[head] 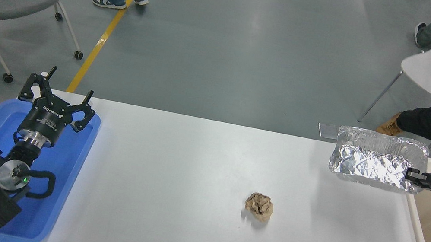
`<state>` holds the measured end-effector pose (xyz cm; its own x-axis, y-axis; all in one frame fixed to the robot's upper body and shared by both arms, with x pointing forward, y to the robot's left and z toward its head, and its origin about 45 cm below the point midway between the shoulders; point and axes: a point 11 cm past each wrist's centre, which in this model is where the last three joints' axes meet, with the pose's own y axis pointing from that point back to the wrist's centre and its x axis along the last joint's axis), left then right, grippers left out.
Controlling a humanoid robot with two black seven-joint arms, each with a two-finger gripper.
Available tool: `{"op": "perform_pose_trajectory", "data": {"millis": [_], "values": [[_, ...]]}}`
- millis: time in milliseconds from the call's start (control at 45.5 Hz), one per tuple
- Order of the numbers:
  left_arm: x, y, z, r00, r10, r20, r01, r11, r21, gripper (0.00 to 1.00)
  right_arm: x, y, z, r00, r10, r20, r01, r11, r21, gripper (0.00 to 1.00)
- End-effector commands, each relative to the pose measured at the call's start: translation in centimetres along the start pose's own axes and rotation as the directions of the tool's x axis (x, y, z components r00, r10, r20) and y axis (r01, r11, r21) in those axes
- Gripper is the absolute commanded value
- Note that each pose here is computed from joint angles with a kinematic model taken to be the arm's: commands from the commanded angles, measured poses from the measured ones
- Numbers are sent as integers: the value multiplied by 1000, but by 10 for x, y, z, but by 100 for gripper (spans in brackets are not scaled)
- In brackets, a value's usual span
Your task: Pick up foil plate and place in dustbin
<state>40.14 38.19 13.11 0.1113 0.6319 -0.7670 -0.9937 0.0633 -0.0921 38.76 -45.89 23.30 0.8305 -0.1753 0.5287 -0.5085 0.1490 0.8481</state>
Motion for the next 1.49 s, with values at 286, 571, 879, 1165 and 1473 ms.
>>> {"op": "perform_pose_trajectory", "data": {"millis": [286,571,879,1165,1473], "values": [[0,0,0,1000,0,0,0,1000,0,100,79,116,-27,999,-34,-14,34,998,44,0],[0,0,0,1000,0,0,0,1000,-1,100,103,160,-40,1000,-28,-13,29,996,85,0],[0,0,0,1000,0,0,0,1000,0,100,106,166,-42,999,-32,-14,33,995,90,0],[0,0,0,1000,0,0,0,1000,-1,100,103,160,-36,999,-37,-8,38,996,77,0],[0,0,0,1000,0,0,0,1000,-1,100,78,120,26,992,-33,123,31,999,16,0]]}}
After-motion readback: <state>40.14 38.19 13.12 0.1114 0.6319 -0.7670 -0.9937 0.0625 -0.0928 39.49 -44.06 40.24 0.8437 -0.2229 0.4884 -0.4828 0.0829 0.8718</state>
